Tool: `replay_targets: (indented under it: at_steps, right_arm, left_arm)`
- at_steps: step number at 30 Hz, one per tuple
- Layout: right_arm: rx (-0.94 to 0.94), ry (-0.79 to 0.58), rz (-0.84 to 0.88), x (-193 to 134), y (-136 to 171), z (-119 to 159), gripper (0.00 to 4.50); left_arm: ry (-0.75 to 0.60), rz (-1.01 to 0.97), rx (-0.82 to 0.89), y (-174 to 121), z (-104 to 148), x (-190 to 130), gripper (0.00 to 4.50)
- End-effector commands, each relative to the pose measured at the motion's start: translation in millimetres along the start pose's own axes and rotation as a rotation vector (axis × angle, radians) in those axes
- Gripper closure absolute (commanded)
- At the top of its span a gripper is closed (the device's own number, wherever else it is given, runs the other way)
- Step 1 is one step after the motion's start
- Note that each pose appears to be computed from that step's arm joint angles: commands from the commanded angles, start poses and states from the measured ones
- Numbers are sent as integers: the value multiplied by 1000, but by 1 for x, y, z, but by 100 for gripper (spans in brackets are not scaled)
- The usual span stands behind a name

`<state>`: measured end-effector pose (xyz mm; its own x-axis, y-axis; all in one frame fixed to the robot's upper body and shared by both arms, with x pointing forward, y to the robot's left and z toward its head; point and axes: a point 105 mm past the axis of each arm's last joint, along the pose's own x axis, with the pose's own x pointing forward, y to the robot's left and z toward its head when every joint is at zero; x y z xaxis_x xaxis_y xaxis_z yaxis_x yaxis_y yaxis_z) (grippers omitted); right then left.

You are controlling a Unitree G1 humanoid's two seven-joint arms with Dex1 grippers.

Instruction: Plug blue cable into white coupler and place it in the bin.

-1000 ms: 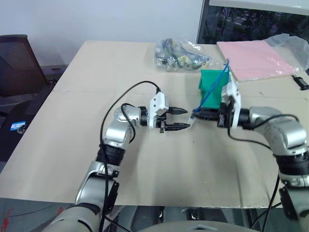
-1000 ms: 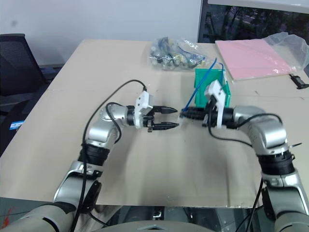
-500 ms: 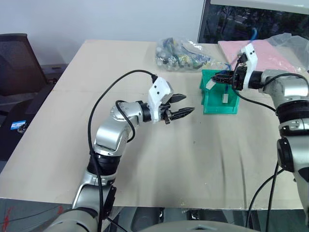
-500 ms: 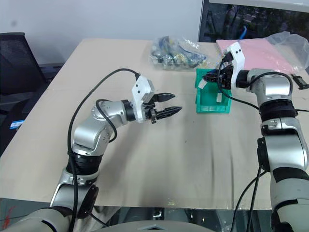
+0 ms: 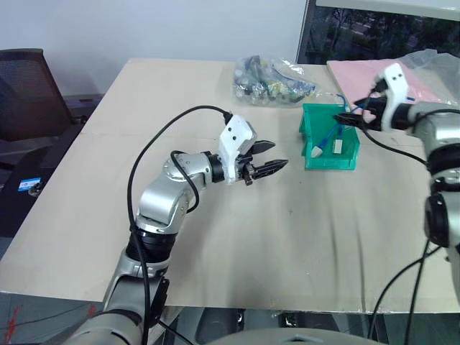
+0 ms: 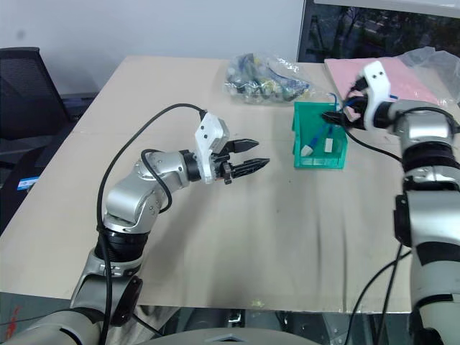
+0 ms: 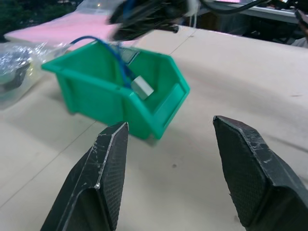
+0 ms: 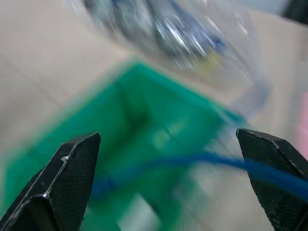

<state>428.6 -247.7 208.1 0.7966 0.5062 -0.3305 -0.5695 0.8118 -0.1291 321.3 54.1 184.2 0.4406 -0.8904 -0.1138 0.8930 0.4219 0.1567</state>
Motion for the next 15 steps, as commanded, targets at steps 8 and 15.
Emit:
replay_targets:
  at_steps: [8, 15]
  right_arm:
    - [-166, 51, -65, -78, -32, 0, 3]
    - [-143, -126, 163, -97, 28, -23, 3]
  left_arm:
    - [-39, -13, 5, -10, 5, -8, 159]
    - [10, 73, 0, -9, -13, -31, 159]
